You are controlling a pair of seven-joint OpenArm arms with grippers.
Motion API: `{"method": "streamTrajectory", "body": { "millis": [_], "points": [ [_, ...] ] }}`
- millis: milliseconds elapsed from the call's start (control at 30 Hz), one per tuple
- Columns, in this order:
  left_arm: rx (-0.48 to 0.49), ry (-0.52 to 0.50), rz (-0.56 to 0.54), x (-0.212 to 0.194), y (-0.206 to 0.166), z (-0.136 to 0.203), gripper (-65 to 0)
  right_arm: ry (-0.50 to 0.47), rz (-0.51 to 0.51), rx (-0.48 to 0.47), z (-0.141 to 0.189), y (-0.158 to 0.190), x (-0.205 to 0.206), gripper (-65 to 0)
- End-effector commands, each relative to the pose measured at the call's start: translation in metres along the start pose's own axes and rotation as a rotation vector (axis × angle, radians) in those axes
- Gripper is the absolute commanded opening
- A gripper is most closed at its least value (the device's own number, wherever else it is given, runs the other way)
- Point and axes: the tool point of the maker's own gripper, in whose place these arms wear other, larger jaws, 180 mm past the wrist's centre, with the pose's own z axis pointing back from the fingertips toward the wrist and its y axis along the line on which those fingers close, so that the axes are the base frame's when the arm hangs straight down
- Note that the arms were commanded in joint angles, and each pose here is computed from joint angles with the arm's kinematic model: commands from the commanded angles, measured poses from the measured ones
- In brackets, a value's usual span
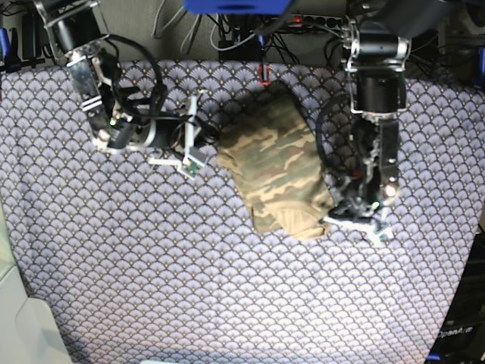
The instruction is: Fold the T-shirt properly
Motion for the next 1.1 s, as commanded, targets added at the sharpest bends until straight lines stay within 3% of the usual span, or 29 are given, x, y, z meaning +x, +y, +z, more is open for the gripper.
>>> {"method": "streamTrajectory", "body": {
  "millis": [0,167,267,567,800,933,1067],
  "points": [
    [-0.075,0.061,-0.007,-0.015,-0.03,0.002,-65.0,-0.049,0.018,-0.004,0.006,0.0,0.014,-65.0],
    [-0.123,0.082,-0.051,-0.032,-0.062,0.004,-65.0,-0.074,0.077,0.064,0.001,0.034,0.027,-65.0],
    [-0.139,0.039,-0.077,-0.03,-0.073,0.005,-65.0,-0.075,0.101,0.109,-0.003,0.055,0.028,-65.0],
    [-0.146,-0.03,-0.083,-0.017,-0.074,0.006,-65.0,-0.084,0.13,0.155,0.003,0.082,0.026,-65.0],
    [-0.141,-0.085,-0.094,0.012,-0.055,0.028,-65.0,-0.049,0.117,0.076,0.021,0.054,0.009,-65.0],
    [-0.131,-0.137,-0.027,0.04,-0.017,0.062,-65.0,-0.035,0.094,-0.018,0.039,0.019,0.001,-65.0],
    [-0.089,-0.129,0.008,0.04,0.033,0.103,-65.0,0.032,0.02,-0.149,0.066,-0.021,-0.024,-65.0]
  ]
}}
